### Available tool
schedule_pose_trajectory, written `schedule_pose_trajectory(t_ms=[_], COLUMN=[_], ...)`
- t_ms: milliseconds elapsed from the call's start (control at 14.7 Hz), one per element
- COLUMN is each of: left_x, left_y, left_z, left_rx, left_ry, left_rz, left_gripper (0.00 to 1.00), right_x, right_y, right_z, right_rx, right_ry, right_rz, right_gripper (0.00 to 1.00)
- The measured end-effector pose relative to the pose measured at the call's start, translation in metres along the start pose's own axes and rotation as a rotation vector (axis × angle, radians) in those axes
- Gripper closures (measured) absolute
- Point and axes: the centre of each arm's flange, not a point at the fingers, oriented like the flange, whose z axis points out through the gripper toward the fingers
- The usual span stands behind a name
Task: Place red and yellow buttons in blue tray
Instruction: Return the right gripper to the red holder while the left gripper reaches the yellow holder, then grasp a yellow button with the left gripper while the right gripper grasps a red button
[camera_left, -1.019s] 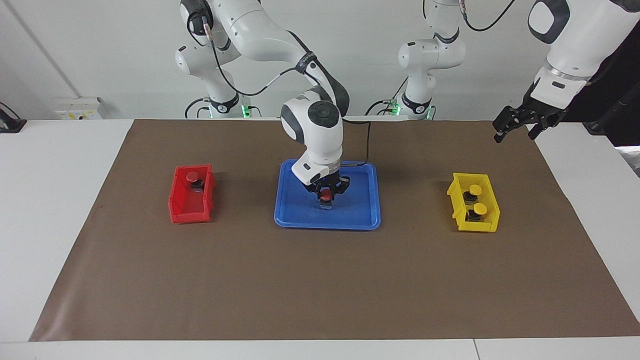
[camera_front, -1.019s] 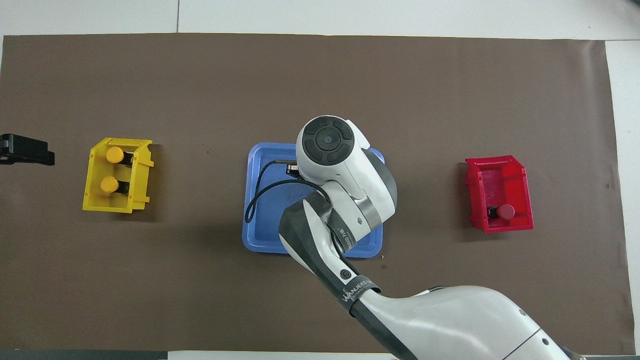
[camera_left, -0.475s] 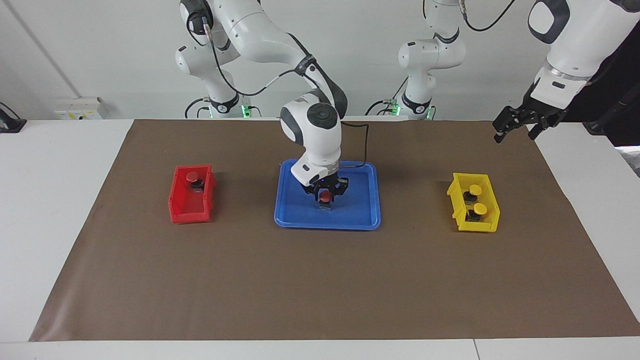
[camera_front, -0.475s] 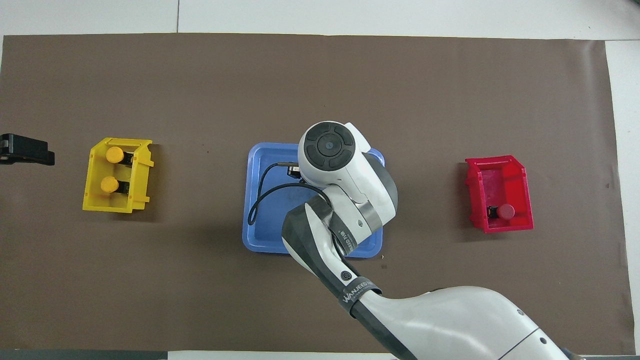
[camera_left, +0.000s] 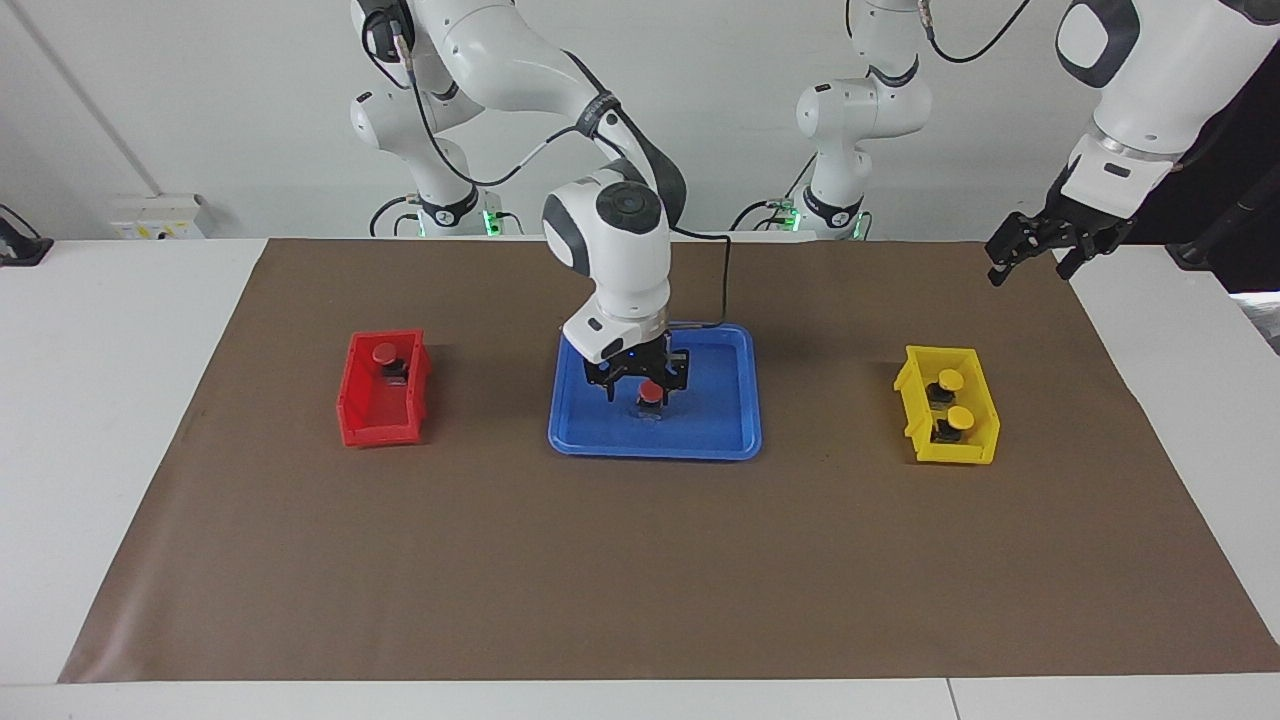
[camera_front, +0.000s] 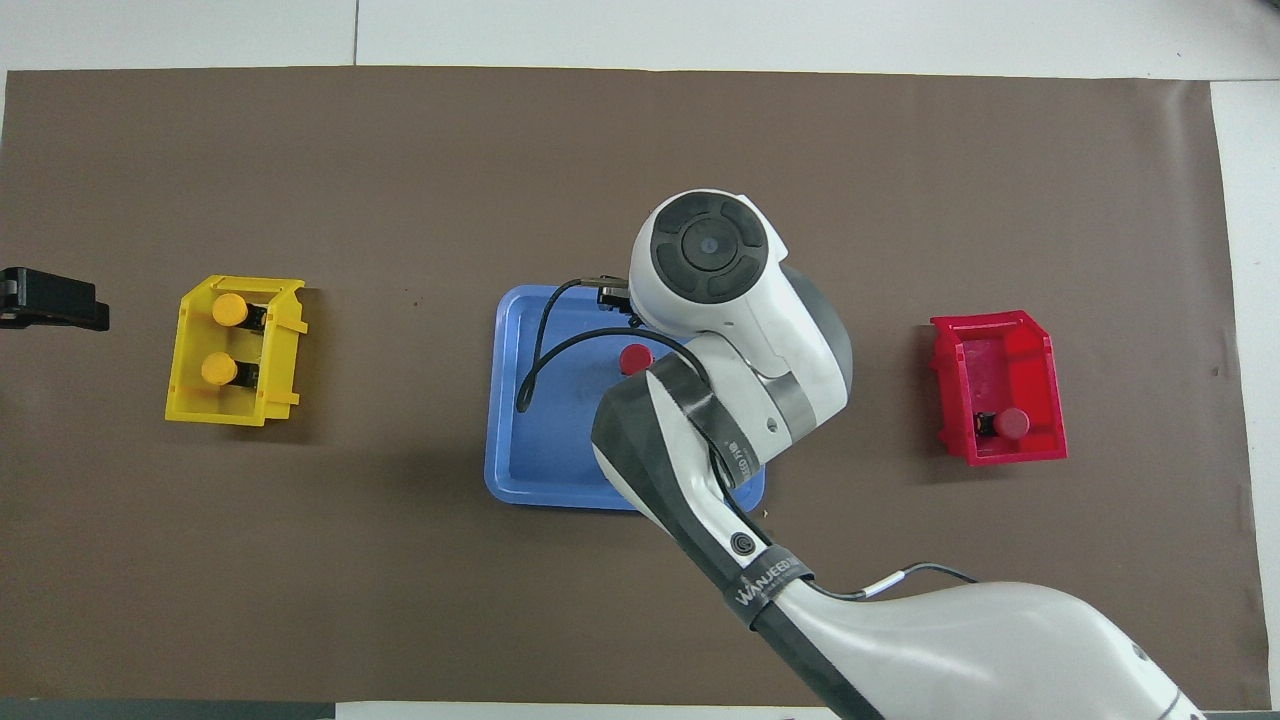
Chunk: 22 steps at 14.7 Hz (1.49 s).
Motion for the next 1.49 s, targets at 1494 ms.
schedule_pose_trajectory(t_ms=[1494], left_x=[0.06], left_y=[0.045], left_z=[0.166], left_rx=[-0.016], left_ry=[0.05], left_rz=[0.099], left_gripper=[0.09], right_x=[-0.033], right_y=[0.356], right_z=[0.003], right_rx=[-0.02], right_ry=[-0.067], right_rz=[-0.292], right_gripper=[0.3])
